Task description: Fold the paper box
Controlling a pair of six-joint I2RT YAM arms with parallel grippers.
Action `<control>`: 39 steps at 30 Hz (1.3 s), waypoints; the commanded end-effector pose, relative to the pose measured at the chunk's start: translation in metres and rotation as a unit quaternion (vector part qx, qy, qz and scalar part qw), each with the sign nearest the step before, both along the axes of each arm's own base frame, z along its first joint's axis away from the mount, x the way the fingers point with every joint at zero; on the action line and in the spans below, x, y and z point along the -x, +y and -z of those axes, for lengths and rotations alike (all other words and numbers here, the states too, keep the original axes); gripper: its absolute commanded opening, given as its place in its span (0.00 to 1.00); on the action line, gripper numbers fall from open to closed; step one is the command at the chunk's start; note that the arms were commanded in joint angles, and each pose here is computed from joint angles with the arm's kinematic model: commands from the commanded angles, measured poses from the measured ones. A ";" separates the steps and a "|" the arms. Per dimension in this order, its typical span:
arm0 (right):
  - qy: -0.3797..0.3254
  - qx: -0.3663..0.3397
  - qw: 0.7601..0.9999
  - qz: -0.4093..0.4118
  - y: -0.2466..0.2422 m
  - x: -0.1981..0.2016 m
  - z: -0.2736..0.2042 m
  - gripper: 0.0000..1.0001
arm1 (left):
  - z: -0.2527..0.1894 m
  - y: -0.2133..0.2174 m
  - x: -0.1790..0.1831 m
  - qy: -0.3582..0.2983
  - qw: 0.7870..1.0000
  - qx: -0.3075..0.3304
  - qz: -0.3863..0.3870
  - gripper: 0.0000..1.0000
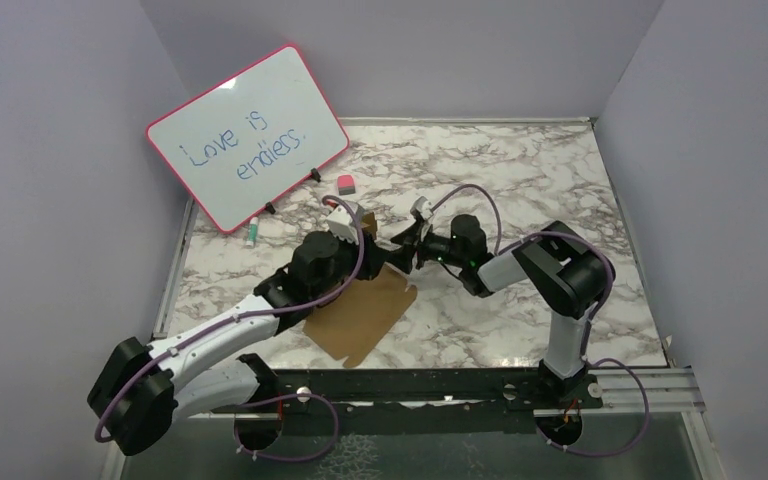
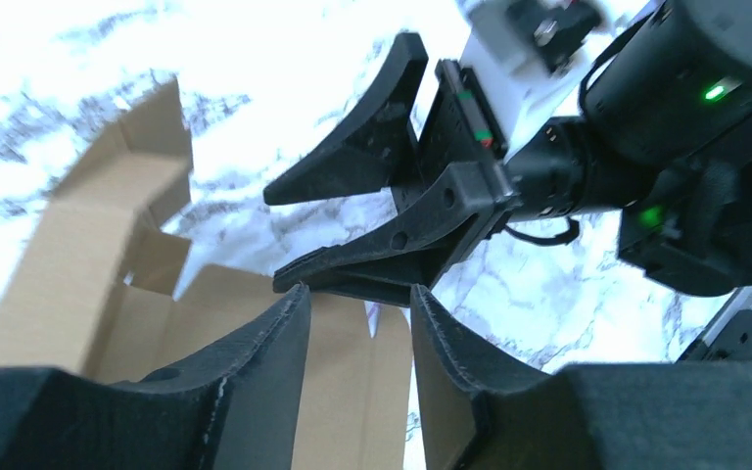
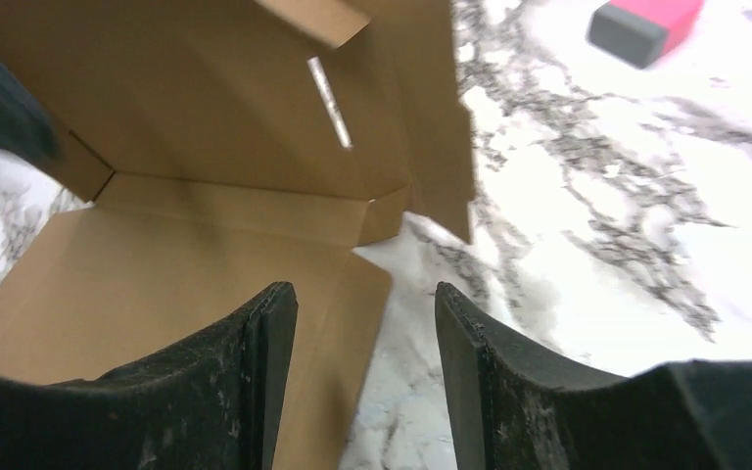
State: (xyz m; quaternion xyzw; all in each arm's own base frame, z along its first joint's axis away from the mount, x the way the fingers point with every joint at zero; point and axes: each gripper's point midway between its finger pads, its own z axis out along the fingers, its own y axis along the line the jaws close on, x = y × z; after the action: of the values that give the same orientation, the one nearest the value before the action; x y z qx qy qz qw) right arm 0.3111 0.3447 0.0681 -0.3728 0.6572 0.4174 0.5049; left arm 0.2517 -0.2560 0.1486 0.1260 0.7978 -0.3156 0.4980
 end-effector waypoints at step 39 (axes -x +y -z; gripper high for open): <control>-0.052 -0.009 0.992 -0.114 0.026 -0.039 -0.031 0.34 | 0.006 0.087 -0.025 0.157 0.969 -0.189 0.003 0.40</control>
State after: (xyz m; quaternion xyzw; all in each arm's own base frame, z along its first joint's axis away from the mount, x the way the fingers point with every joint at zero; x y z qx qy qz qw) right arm 0.3606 0.3723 0.1010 -0.4510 0.5884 0.4494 0.4985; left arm 0.2766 -0.1615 0.1439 0.1558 0.9159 -0.1545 0.3362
